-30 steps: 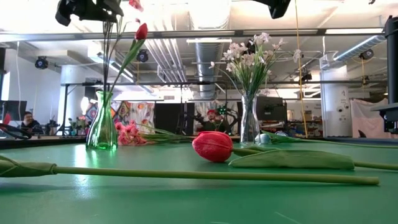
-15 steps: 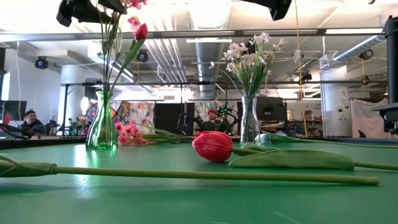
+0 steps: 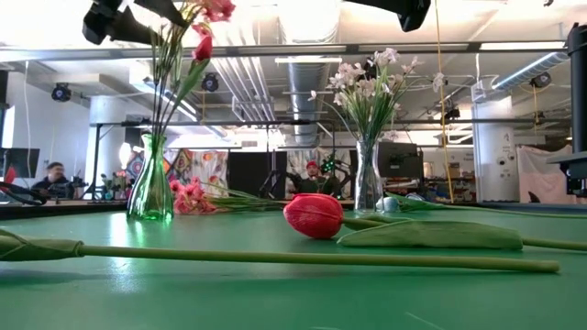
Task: Sort flowers into vase by color
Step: Put the bottom pink flowers into the green vase, then put the red flower into the green vase
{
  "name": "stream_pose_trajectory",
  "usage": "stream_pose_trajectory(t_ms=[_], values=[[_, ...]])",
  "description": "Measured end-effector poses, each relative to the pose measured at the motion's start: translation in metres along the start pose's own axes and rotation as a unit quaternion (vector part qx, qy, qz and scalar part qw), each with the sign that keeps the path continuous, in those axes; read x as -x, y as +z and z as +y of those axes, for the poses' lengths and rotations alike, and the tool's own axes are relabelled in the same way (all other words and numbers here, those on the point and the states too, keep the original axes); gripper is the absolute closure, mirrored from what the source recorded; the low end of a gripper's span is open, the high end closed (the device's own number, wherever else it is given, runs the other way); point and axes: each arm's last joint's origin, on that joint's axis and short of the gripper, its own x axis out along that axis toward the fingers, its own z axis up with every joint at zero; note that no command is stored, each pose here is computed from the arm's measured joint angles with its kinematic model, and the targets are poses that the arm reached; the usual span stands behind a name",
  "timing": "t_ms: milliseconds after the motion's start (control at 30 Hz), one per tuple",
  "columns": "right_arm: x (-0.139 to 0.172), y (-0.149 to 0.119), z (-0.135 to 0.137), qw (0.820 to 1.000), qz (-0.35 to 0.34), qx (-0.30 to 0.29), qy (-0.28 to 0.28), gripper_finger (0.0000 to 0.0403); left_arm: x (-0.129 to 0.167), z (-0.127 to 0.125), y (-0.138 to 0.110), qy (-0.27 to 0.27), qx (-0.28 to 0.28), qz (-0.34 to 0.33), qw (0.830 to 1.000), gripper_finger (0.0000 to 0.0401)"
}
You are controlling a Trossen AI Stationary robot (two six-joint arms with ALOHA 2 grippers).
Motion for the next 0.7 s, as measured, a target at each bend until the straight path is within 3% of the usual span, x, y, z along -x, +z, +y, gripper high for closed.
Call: stream_pose_trajectory(t_ms=[367, 533, 700], values=[[0.000, 0.000, 0.000, 1.000, 0.000, 0.000, 0.000, 0.0126, 0.011, 0.009, 0.012, -0.023, -0.038, 0.089, 0.995, 0.0120], [0.000, -0.004, -0.001, 1.000, 0.017, -0.012, -0.003, 0.0126, 0.021, 0.016, 0.019, -0.053, -0.053, 0.180, 0.981, 0.0120], [-0.001, -0.005, -0.003, 0.999, 0.026, -0.028, -0.009, 0.0126, 0.025, 0.027, 0.012, -0.024, -0.037, 0.249, 0.968, 0.0123]])
